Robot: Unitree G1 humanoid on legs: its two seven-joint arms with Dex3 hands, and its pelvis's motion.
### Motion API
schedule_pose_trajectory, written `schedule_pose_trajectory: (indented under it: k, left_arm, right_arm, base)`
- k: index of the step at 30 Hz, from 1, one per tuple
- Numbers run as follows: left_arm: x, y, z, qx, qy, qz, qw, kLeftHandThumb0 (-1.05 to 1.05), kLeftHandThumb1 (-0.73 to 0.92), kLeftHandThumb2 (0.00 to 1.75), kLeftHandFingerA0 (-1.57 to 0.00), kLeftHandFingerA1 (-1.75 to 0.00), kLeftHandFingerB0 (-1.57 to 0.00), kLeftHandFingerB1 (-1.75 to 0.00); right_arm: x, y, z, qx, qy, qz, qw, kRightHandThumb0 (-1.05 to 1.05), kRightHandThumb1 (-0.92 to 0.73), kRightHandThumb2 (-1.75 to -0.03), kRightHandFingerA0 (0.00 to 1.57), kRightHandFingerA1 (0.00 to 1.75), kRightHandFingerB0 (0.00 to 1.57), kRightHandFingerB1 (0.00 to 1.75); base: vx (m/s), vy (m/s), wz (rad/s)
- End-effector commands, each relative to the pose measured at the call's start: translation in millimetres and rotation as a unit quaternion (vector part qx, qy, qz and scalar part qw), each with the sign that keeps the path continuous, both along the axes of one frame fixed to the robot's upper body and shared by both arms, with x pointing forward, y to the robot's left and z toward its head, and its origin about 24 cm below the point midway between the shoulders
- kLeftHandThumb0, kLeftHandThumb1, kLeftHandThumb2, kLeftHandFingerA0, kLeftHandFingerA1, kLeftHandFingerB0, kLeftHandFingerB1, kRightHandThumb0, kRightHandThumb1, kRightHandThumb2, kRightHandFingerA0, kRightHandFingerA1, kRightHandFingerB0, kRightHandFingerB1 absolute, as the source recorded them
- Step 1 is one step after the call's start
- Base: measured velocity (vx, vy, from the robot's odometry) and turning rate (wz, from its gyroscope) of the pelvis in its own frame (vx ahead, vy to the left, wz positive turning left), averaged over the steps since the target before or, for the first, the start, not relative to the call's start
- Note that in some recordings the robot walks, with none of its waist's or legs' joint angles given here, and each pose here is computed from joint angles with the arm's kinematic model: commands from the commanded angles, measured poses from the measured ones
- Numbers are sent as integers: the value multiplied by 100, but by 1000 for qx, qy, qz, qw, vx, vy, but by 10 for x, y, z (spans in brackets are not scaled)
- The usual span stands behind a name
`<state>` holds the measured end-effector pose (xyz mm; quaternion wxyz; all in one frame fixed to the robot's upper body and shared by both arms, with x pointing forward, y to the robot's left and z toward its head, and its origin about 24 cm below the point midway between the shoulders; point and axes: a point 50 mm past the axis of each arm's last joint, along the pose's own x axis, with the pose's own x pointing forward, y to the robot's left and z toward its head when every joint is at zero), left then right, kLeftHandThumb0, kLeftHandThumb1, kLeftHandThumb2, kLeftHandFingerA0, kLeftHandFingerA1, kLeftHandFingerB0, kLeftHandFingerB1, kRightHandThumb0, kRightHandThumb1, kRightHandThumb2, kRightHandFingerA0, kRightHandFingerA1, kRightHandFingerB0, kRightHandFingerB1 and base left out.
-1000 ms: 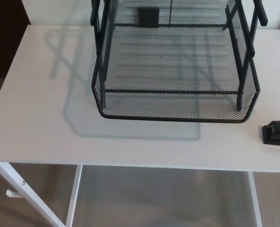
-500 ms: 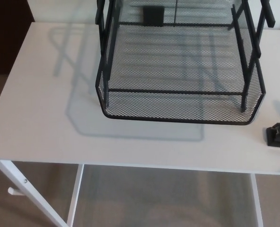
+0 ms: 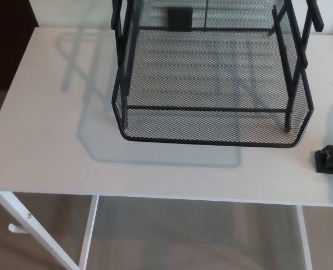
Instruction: The robot walks towards a desk on which a file tray is kept in the middle and a stapler is kept to its right. The robot lifts the stapler using its right hand and places it on the file tray.
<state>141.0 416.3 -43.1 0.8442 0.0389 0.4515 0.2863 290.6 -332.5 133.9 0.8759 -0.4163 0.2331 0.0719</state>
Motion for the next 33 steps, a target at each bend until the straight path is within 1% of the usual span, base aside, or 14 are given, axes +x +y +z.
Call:
schedule_pose_trajectory:
  k: [1, 5, 7, 9, 14, 16, 18, 21, 22, 24, 25, 28, 29, 33]
  left_arm:
    - [108, 19, 77, 28, -28, -24, 999, -69, 72, 106, -26, -64, -4, -43]
    - [134, 13, 90, 24, -33, -25, 999, -69, 73, 105, -27, -63, -4, -42]
    - [120, 14, 81, 24, -33, -29, 999, -69, 92, 69, -26, -64, -7, -36]
    - [121, 15, 85, 22, -33, -29, 999, -69, 73, 109, -29, -67, -2, -43]
    - [106, 2, 59, 20, -30, -25, 999, -71, 72, 106, -24, -64, -4, -44]
    - [111, -9, 53, 16, -31, -24, 999, -69, 92, 68, -23, -64, -9, -36]
    - [106, -14, 42, 19, -27, -25, 999, -69, 73, 105, -23, -63, -5, -44]
    - [95, -15, 32, 21, -22, -30, 999, -70, 73, 105, -24, -63, -5, -44]
    - [89, -14, 28, 23, -20, -31, 999, -68, 73, 108, -25, -63, -2, -44]
    - [99, -27, 18, 20, -19, -29, 999, -68, 73, 107, -28, -64, -2, -43]
    - [82, -26, 10, 20, -15, -28, 999, -69, 73, 108, -30, -65, -3, -43]
    - [73, -27, 6, 22, -10, -30, 999, -68, 73, 108, -30, -65, -2, -42]
    - [70, -31, -2, 19, -11, -26, 999, -68, 91, 67, -32, -60, -9, -36]
    - [48, -35, -22, 20, -7, -25, 999, -68, 72, 107, -26, -63, -2, -43]
  right_arm:
    - [35, 267, -151, -120, 102, 146, 977, -65, -40, -74, 0, 0, 8, 10]
    - [55, 313, -205, -136, 112, 155, 972, -55, -36, -66, 0, 12, 8, 25]
    - [74, 341, -264, -165, 147, 172, 960, -68, -40, -74, 0, 0, 7, 8]
    - [86, 343, -304, -192, 168, 178, 950, -70, -42, -77, 0, 0, 7, 11]
    - [87, 352, -380, -256, 196, 199, 925, -74, -42, -78, 0, 8, 4, 14]
    - [96, 340, -442, -251, 213, 184, 926, -72, -43, -77, 0, 0, 6, 11]
    - [116, 366, -528, -295, 172, 181, 922, -40, -43, -54, 1, 28, 12, 27]
    - [126, 372, -580, -325, 136, 183, 918, -23, -34, -87, 8, 54, 6, 50]
    - [127, 374, -608, -356, 114, 196, 907, -38, -50, -55, 26, 43, 22, 29]
    - [109, 359, -638, -382, 74, 206, 898, -35, -51, -55, 41, 58, 29, 31]
    - [91, 357, -697, -436, 22, 221, 872, -33, -58, -58, 63, 112, 39, 33]
    - [65, 352, -755, -476, -34, 226, 849, -23, -61, -60, 69, 139, 43, 35]
    - [60, 349, -756, -479, -36, 227, 847, -20, -64, -61, 70, 146, 43, 36]
    - [0, 346, -785, -487, -140, 227, 832, -25, -60, -61, 93, 149, 87, 56]
  base:
    - [0, 0, 0]
    - [0, 0, 0]
    - [0, 0, 0]
    - [0, 0, 0]
    - [0, 0, 0]
    - [0, 0, 0]
    - [0, 0, 0]
    - [0, 0, 0]
    - [0, 0, 0]
    - [0, 0, 0]
    - [0, 0, 0]
    - [0, 0, 0]
    - [0, 0, 0]
    - [0, 0, 0]
